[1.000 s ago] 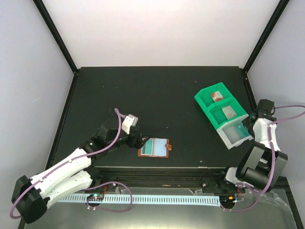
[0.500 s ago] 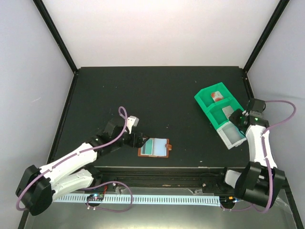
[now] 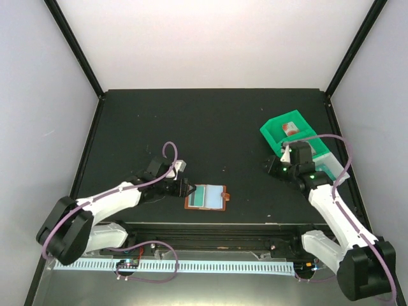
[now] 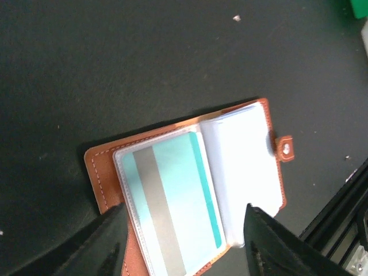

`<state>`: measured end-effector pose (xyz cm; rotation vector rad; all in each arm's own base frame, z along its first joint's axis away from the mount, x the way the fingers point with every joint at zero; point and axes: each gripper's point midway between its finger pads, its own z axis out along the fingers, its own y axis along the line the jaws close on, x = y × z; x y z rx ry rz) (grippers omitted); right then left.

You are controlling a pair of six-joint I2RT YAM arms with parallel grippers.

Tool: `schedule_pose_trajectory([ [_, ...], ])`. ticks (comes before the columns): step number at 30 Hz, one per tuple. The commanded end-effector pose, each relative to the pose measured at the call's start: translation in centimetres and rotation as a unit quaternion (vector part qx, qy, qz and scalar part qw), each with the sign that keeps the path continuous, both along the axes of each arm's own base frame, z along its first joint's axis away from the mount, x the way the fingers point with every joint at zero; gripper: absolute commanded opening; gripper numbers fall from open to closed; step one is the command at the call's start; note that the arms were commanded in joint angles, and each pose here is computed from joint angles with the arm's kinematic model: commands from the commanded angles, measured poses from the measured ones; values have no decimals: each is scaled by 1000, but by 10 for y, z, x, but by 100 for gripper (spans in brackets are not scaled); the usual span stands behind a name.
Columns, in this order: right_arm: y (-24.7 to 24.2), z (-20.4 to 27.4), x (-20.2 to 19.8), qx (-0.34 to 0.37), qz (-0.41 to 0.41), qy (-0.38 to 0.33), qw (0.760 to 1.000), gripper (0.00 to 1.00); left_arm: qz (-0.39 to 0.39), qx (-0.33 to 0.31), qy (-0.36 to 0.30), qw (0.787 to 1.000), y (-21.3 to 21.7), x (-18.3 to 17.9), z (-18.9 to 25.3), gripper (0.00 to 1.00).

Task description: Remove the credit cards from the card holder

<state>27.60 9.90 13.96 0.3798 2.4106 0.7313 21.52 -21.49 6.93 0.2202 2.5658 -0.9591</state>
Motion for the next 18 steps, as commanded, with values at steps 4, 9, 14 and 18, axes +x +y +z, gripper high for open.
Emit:
schedule_pose_trajectory([
  [4,72,-3,-17,55,85,-4,995,34,5,11,37,999,-3,3,-26,44],
  [9,109,-11,-26,62,137,4,989,34,12,4,68,998,-5,-1,-43,31],
  [14,141,-12,-38,66,182,5,981,34,13,-14,88,996,-11,-10,-50,21],
  [18,164,-14,-47,67,212,14,975,34,12,-33,103,994,-19,-17,-50,17],
])
